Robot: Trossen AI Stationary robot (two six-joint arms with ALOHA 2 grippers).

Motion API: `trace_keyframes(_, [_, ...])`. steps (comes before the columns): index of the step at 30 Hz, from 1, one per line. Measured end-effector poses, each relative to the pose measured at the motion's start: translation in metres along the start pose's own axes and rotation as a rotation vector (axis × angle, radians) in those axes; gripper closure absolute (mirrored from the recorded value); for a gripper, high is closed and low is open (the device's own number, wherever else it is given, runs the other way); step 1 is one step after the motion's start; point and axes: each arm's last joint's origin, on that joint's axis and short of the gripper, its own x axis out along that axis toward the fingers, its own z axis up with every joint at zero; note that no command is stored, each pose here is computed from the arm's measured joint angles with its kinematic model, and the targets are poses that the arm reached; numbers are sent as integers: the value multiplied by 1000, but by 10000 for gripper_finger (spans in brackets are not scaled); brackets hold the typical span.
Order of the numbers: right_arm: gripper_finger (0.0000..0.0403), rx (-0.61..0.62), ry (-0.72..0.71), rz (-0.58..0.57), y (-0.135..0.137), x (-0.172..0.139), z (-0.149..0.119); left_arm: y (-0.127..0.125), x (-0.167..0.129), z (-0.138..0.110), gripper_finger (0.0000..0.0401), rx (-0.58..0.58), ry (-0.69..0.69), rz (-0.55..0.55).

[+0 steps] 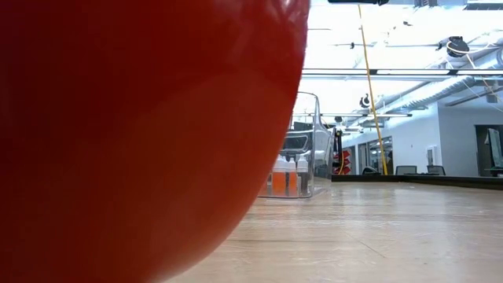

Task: Pick & Place food coloring
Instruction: Put the large purple food coloring bottle into the transparent bin

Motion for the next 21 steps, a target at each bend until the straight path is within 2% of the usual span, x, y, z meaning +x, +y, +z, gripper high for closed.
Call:
trace_keyframes(10, [124, 0, 0, -1, 0, 0, 0, -2, -9, 3, 282, 27, 10, 12])
trace_keyframes(16, [124, 0, 0, -1, 0, 0, 0, -7, -35, 13, 282, 40, -13, 40])
trace_keyframes(21, [124, -1, 0, -1, 0, 0, 0, -9, -70, 23, 282, 68, -66, 95])
